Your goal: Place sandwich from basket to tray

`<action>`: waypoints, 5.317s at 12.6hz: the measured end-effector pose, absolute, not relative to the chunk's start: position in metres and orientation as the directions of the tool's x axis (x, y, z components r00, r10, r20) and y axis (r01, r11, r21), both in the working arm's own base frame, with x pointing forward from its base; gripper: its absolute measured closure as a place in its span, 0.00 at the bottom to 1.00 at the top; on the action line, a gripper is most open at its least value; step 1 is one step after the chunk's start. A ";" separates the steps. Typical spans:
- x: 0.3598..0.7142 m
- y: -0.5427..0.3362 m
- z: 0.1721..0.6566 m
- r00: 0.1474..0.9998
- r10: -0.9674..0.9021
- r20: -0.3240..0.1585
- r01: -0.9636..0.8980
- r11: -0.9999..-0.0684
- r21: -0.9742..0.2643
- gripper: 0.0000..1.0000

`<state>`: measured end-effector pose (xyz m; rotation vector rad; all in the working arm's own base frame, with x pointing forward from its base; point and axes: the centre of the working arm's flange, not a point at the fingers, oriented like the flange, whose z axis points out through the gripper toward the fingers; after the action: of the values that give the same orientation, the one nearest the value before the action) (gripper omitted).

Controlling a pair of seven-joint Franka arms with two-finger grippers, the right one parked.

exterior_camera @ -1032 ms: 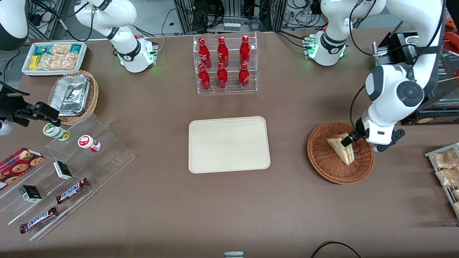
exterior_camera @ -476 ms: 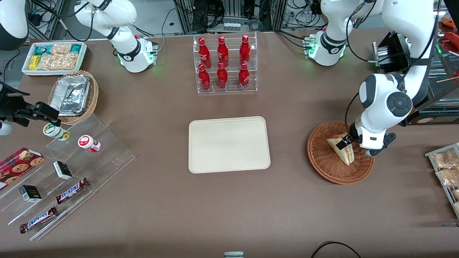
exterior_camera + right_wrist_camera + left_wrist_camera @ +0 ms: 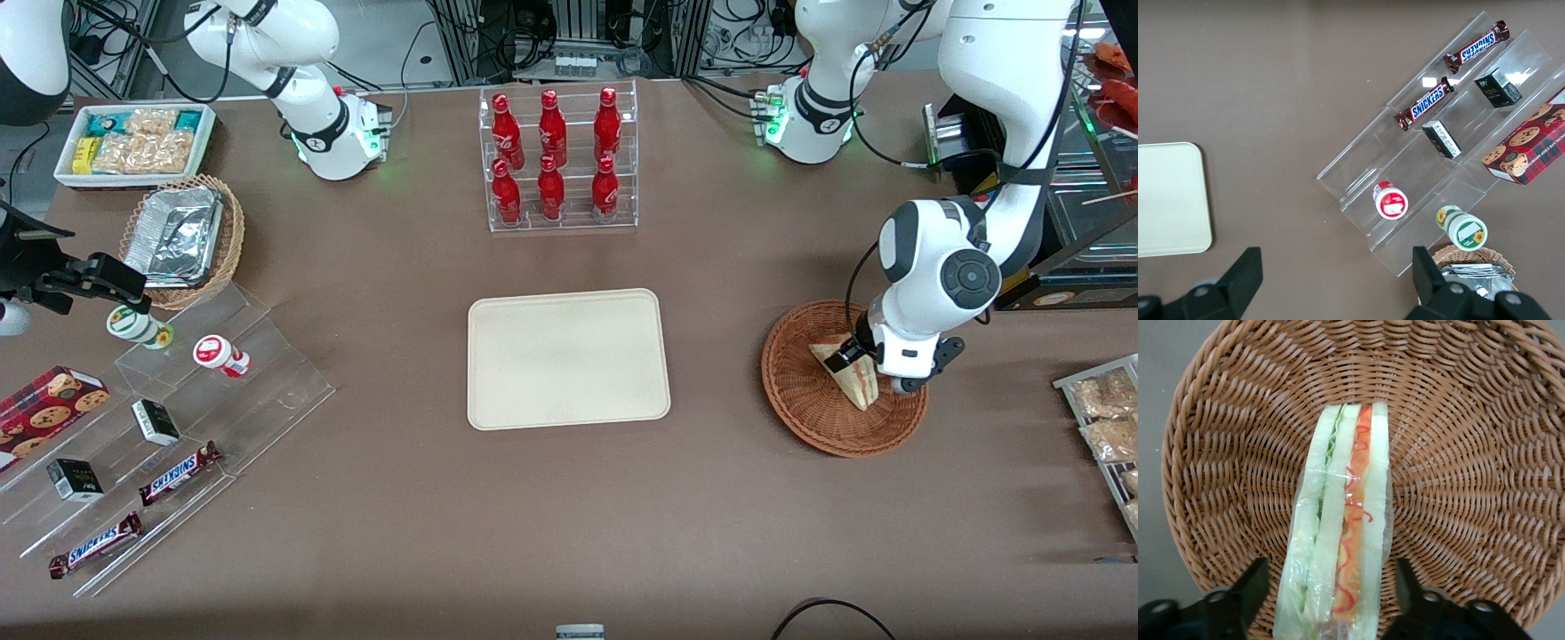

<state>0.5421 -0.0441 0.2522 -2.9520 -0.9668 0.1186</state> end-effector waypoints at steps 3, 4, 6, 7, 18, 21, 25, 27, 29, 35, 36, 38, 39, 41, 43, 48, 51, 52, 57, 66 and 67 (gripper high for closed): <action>0.544 -0.044 0.257 0.851 0.518 -0.086 0.514 -0.855 -0.065 0.57; 0.547 -0.045 0.266 0.867 0.486 -0.106 0.481 -0.874 -0.074 0.65; 0.558 -0.051 0.293 0.890 0.435 -0.139 0.427 -0.900 -0.085 0.73; 0.564 -0.059 0.308 0.904 0.400 -0.149 0.392 -0.916 -0.085 0.75; 0.566 -0.279 0.325 0.986 0.108 -0.124 0.101 -0.993 -0.062 0.85; 0.559 -0.352 0.307 0.985 0.134 -0.112 0.127 -0.990 -0.063 0.85; 0.554 -0.427 0.276 0.978 0.167 -0.123 0.163 -0.986 -0.037 0.85; 0.550 -0.451 0.271 0.977 0.180 -0.115 0.178 -0.984 -0.029 0.85; 0.544 -0.471 0.268 0.974 0.196 -0.115 0.196 -0.981 -0.018 0.85; 0.522 -0.516 0.250 0.970 0.196 -0.146 0.199 -0.980 0.005 0.85; 0.519 -0.520 0.249 0.967 0.197 -0.160 0.201 -0.979 0.012 0.85; 0.517 -0.521 0.248 0.965 0.198 -0.171 0.203 -0.979 0.012 0.85; 0.517 -0.521 0.248 0.965 0.199 -0.172 0.204 -0.979 0.012 0.85; 0.516 -0.521 0.247 0.961 0.215 -0.173 0.219 -0.976 0.008 0.85; 0.514 -0.523 0.244 0.957 0.229 -0.177 0.233 -0.972 0.001 0.85; 0.511 -0.525 0.236 0.950 0.253 -0.182 0.255 -0.967 -0.010 0.68; 0.518 -0.527 0.247 0.952 0.256 -0.168 0.261 -0.965 0.007 0.35; 0.521 -0.526 0.258 0.953 0.258 -0.161 0.264 -0.965 0.015 0.23; 0.537 -0.505 0.342 0.951 0.279 -0.136 0.284 -0.958 0.025 0.00; 0.597 -0.343 0.417 0.965 0.178 -0.193 0.178 -0.984 -0.020 0.00; 0.600 -0.316 0.423 0.967 0.162 -0.198 0.162 -0.987 -0.016 0.00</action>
<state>0.6000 -0.3158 0.4228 -3.1161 -0.2572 0.3133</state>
